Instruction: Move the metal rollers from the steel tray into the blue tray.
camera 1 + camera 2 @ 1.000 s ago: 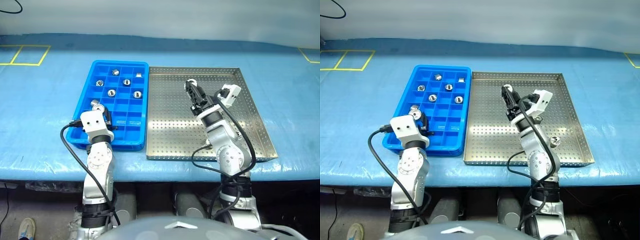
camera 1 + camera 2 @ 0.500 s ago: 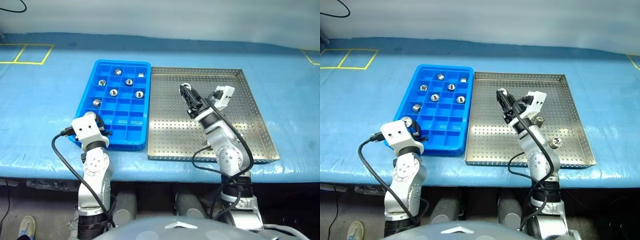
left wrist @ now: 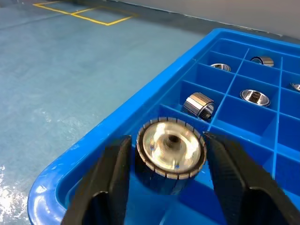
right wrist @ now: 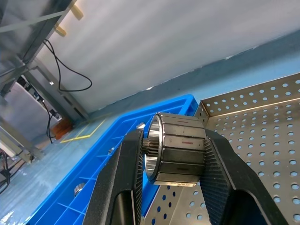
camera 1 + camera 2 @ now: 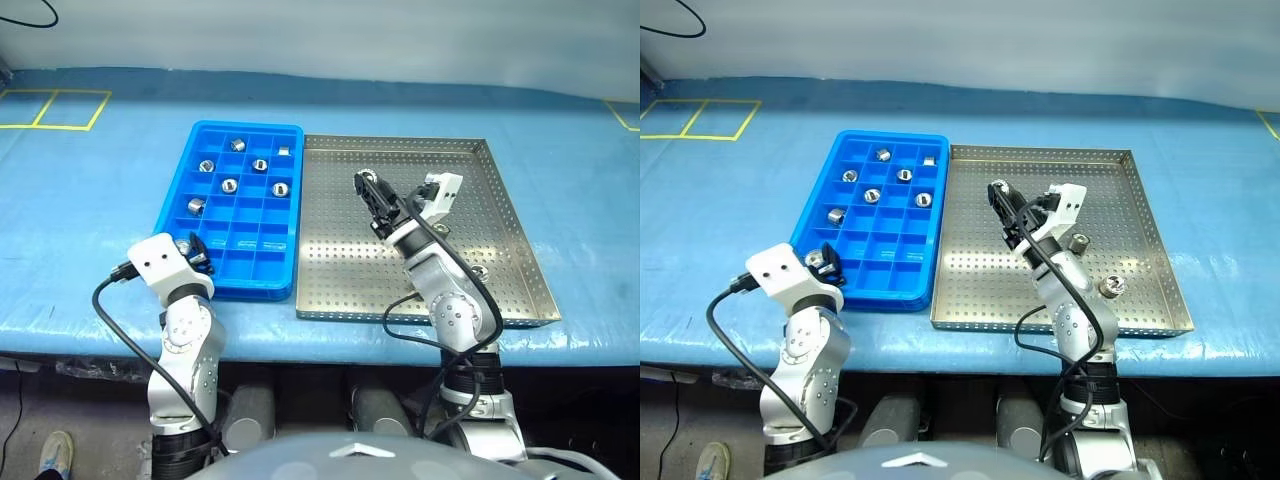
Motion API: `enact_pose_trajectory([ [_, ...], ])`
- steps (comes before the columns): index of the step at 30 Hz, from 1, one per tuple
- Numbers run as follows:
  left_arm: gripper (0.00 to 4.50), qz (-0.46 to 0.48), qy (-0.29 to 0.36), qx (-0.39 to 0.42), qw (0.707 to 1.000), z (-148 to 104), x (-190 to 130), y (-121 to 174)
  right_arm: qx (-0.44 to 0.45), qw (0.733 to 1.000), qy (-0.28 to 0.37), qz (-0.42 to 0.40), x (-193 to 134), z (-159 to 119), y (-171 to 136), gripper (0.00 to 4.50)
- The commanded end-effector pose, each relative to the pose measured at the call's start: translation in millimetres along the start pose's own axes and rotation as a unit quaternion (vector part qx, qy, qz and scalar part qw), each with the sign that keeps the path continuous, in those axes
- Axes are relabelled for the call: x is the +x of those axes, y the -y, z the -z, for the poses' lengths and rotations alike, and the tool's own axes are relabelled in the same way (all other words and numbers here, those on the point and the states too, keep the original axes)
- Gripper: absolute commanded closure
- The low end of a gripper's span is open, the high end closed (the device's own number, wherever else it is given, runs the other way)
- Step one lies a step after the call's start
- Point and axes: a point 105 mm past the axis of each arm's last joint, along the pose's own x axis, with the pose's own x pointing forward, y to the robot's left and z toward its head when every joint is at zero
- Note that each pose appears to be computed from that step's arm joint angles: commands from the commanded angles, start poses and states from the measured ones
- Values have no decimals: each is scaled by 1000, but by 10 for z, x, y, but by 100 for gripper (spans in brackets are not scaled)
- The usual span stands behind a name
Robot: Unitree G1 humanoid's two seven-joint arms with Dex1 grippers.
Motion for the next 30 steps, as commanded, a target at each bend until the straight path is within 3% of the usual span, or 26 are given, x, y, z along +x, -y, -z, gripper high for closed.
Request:
enact_pose_trajectory([
  [1, 17, -27, -84, -63, 994, 338, -68, 96, -10, 1000, 19, -11, 9, -112, -52, 320],
  [6, 5, 8, -67, -99, 993, 261, -66, 206, -22, 1000, 10, -19, 16, -81, -82, 320],
  [13, 5, 172, 46, -39, 983, -128, -161, 578, -148, 976, -101, -126, 122, 349, -493, 320],
  [24, 5, 137, 88, 13, 987, -172, -231, 292, -188, 953, -127, -200, 545, 628, -982, 320],
  [30, 5, 126, 114, 47, 984, -220, -358, 234, -194, 948, -145, -206, 707, 762, -1071, 320],
])
